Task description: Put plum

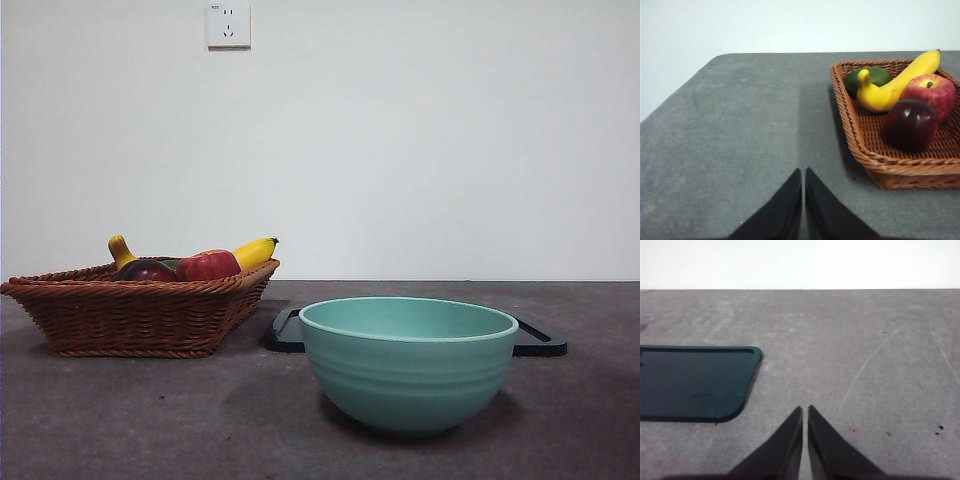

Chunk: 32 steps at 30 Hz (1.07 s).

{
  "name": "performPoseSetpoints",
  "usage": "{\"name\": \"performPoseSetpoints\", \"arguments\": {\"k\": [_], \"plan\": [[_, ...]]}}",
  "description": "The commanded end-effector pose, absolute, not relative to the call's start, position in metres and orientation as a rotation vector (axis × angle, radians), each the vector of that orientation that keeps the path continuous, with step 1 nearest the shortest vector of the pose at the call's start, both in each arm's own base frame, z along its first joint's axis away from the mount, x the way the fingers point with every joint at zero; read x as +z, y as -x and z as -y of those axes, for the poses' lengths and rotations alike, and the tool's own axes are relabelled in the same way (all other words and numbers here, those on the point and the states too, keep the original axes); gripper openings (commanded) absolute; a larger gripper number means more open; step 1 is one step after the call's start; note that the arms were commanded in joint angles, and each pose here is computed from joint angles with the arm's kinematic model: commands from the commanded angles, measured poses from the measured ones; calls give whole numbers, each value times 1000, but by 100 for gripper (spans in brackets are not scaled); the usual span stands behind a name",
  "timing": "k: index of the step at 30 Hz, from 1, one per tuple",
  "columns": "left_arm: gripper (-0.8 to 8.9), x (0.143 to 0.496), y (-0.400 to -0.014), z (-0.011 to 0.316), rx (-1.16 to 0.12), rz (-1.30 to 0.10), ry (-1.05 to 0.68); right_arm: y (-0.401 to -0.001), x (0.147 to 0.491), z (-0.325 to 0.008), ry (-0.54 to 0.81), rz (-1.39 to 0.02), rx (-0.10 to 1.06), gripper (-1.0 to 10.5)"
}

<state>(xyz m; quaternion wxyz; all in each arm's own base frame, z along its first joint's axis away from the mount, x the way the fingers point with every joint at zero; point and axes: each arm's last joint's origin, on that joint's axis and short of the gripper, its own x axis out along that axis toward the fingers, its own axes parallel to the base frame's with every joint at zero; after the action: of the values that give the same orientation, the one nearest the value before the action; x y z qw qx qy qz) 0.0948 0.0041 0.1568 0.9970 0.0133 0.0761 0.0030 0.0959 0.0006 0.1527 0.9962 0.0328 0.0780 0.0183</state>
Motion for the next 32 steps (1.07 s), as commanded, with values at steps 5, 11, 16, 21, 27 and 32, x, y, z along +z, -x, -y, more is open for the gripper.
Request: {"name": "performPoseSetpoints", "arguments": {"k": [5,11,16,21,27,32], "plan": [[8,150,-96,-4,27,-175,186,-96,154,-1,-193,-146,55,8],[9,152,-95,-4,38,-179,303,-96,155,-2,-267,-146,59,8],[9,163,-91,-4,45,-177,372,-93,169,-2,-302,-107,64,8],[9,189,-84,-4,40,-145,391,-86,194,-2,-310,-59,71,8],[9,237,-74,-3,28,-90,380,-73,236,-2,-306,-26,96,8],[9,275,-70,-1,-44,-144,291,-65,268,-5,-268,-98,160,8]]}}
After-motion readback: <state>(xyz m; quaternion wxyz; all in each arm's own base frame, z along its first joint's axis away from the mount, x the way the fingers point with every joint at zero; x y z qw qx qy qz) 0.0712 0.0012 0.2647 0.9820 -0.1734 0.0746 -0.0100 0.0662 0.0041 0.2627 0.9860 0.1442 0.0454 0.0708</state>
